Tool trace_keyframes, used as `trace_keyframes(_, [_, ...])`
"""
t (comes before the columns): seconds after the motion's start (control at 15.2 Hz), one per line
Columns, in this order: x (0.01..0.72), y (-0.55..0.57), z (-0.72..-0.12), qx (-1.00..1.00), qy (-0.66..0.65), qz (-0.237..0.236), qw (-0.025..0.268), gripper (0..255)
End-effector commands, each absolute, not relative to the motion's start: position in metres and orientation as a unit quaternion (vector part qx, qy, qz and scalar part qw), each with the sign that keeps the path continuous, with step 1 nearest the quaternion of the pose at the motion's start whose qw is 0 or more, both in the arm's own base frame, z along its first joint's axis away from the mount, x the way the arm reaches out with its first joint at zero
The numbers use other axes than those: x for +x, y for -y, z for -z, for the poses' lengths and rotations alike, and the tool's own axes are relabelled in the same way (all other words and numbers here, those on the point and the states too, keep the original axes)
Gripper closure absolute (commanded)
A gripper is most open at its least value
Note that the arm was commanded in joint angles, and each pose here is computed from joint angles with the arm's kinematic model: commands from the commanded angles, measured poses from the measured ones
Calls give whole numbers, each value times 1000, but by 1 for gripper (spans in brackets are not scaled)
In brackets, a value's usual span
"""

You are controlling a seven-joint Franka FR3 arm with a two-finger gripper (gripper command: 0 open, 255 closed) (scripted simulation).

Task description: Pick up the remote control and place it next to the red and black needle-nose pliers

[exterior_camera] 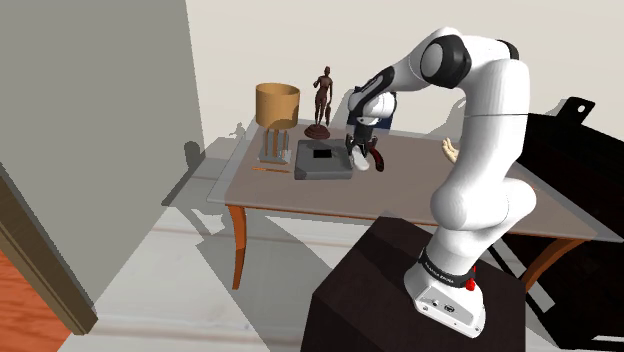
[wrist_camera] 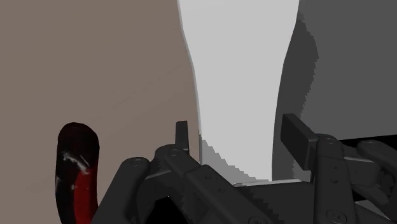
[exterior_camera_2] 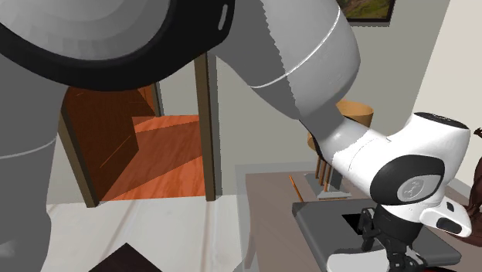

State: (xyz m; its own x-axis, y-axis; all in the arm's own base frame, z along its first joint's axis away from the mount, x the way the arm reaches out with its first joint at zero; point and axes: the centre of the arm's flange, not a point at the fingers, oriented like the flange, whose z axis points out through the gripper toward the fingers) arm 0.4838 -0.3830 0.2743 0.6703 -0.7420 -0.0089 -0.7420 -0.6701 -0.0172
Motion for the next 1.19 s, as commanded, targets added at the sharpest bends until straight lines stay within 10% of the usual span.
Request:
trace_keyframes(0.0, [483, 384, -264, -914, -406, 0, 10, 255])
trace_keyframes(1.12, [483, 384, -190, -914, -406, 0, 10, 255])
